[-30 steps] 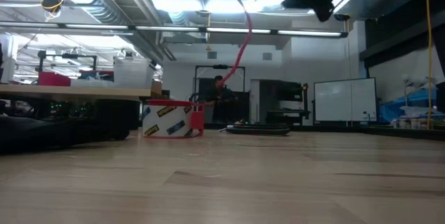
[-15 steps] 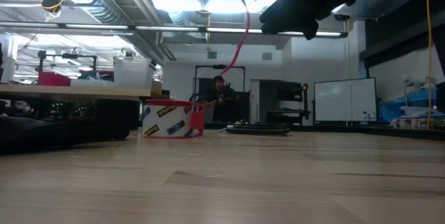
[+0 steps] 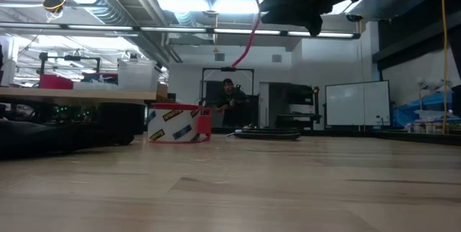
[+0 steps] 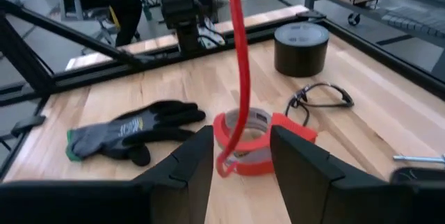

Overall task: Coil cords
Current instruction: Coil the red wire onto the spool

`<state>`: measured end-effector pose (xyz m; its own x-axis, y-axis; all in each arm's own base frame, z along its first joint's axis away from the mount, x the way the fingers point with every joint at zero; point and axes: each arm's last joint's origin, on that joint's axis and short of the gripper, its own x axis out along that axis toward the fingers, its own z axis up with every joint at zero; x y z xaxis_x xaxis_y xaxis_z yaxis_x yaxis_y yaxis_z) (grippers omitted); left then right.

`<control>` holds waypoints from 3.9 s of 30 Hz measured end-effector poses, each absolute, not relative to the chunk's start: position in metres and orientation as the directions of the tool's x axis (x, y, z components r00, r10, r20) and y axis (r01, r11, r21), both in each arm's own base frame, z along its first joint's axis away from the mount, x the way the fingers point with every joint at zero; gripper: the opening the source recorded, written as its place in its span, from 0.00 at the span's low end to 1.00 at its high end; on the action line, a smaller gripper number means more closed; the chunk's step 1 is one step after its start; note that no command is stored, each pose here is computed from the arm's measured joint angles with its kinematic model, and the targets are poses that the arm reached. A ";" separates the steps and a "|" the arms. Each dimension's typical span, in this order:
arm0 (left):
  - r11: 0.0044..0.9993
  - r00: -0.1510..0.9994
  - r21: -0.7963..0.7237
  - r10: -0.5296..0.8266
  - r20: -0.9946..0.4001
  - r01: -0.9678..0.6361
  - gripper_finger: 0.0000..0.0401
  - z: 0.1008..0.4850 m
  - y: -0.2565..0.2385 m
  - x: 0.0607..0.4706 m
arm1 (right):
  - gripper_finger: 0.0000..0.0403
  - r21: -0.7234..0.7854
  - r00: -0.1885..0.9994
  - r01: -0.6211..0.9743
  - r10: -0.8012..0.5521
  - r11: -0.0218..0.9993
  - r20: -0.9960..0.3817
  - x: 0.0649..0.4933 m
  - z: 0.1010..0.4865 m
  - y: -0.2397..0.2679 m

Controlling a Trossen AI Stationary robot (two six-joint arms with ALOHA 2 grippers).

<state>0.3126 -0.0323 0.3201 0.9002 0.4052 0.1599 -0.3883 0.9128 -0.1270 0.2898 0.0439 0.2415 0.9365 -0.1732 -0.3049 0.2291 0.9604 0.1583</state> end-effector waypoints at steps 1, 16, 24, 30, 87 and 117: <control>0.913 0.900 -0.126 0.405 0.162 -0.388 0.00 0.320 -0.032 0.313 | 0.37 0.163 0.940 0.227 -0.172 0.960 -0.296 0.292 0.241 0.044; 0.913 0.898 -0.134 0.405 0.172 -0.386 0.00 0.322 -0.032 0.312 | 0.22 0.162 0.939 0.230 -0.175 0.960 -0.297 0.299 0.232 0.045; 0.913 0.899 -0.133 0.404 0.170 -0.386 0.00 0.321 -0.032 0.312 | 0.05 0.115 0.923 0.238 -0.187 0.964 -0.335 0.297 0.228 0.045; 0.917 0.907 -0.118 0.396 0.146 -0.381 0.00 0.319 -0.035 0.313 | 0.02 0.064 0.886 0.286 -0.238 0.956 -0.397 0.290 0.226 0.042; 0.882 0.884 -0.152 0.408 -0.226 -0.446 0.00 0.271 -0.044 0.315 | 0.02 0.080 0.863 0.460 -0.424 0.884 -0.273 0.214 0.297 0.023; 0.818 0.823 -0.149 0.516 -0.237 -0.556 0.00 0.254 -0.022 0.329 | 0.02 0.336 0.954 0.229 -0.143 0.914 -0.262 0.243 0.287 0.036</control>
<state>0.3289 -0.0223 0.2536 0.8232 0.5158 -0.2375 -0.5555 0.8181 -0.1487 0.2427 0.0356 0.2874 0.9544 -0.1428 -0.2620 0.2290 0.9136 0.3360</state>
